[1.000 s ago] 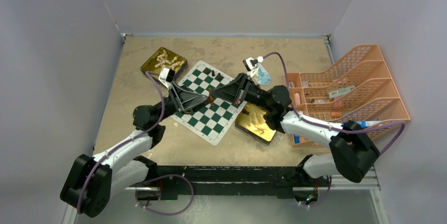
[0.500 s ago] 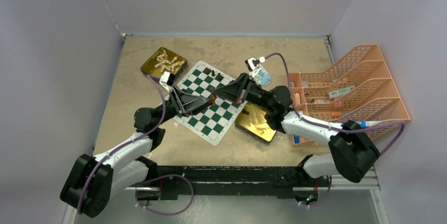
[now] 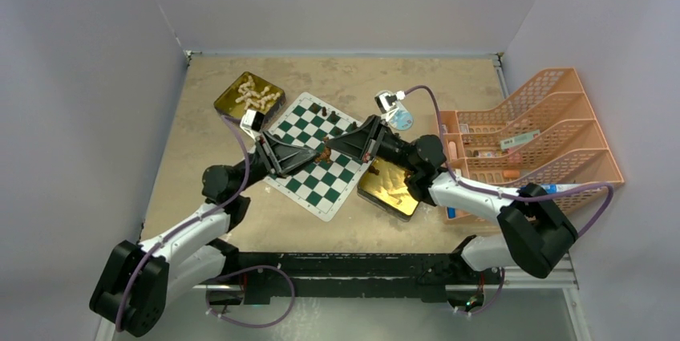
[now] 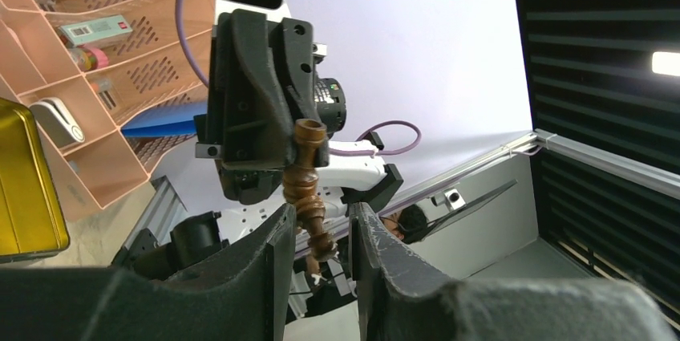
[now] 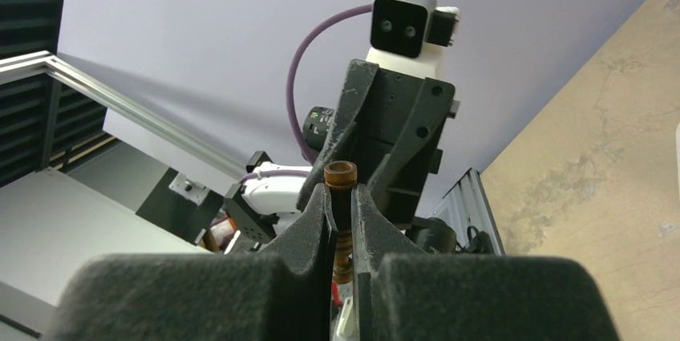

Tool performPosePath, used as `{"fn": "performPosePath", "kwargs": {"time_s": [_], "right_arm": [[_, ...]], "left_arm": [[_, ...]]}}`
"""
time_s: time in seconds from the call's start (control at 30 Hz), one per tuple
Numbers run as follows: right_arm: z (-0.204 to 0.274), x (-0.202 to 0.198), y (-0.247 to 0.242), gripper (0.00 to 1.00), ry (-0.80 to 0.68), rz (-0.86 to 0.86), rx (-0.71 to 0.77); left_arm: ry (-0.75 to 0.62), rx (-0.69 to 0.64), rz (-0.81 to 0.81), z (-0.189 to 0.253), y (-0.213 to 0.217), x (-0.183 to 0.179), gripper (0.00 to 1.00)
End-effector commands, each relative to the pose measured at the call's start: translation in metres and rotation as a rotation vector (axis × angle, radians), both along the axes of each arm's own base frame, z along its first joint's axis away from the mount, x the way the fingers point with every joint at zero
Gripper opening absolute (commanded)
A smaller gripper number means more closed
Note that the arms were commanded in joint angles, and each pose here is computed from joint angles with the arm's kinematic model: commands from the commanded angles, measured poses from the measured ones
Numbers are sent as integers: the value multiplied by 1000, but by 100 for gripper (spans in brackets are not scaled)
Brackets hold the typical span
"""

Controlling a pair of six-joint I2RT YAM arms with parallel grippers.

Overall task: Set up the chess pieces on the board
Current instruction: Pick up the chess piece from the storage box.

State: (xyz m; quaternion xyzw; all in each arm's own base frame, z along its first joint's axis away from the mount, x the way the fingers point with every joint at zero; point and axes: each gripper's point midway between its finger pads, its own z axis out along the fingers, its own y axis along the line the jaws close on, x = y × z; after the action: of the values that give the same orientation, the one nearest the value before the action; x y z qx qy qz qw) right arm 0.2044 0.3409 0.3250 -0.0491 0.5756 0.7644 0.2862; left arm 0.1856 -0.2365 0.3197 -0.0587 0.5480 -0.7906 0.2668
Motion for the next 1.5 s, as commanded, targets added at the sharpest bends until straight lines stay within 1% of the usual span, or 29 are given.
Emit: {"fn": "performPosePath", "kwargs": {"time_s": [0.0, 0.23, 0.37, 0.5, 0.6, 0.7, 0.77, 0.87, 1.0, 1.23, 1.47], "right_arm": [[14, -9, -6, 0, -57, 17, 55], [12, -11, -8, 0, -54, 20, 59], [10, -10, -7, 0, -47, 22, 61], [11, -14, -8, 0, -48, 43, 65], [15, -12, -7, 0, -53, 31, 73], [15, -13, -4, 0, -60, 57, 69], [20, -11, -6, 0, -60, 47, 96], [19, -11, -5, 0, -47, 51, 104], [18, -11, -5, 0, -39, 56, 109], [19, -8, -5, 0, -33, 40, 106], [17, -7, -5, 0, -27, 31, 104]], "left_arm": [[-48, -12, 49, 10, 6, -3, 29], [-45, 21, 45, 9, 4, -3, 27], [-24, 58, 58, -2, 3, 0, 29], [-7, 60, 78, -11, 5, 1, 31], [2, 73, 80, -18, 4, 3, 36], [16, 80, 51, -23, 1, 2, 43], [27, 80, 37, -26, 1, 0, 47], [39, 82, 41, -32, 1, 1, 53], [58, 78, 35, -33, 1, 1, 56], [19, 62, -22, -21, -6, -6, 56], [-5, 32, -36, -14, -9, -12, 50]]}}
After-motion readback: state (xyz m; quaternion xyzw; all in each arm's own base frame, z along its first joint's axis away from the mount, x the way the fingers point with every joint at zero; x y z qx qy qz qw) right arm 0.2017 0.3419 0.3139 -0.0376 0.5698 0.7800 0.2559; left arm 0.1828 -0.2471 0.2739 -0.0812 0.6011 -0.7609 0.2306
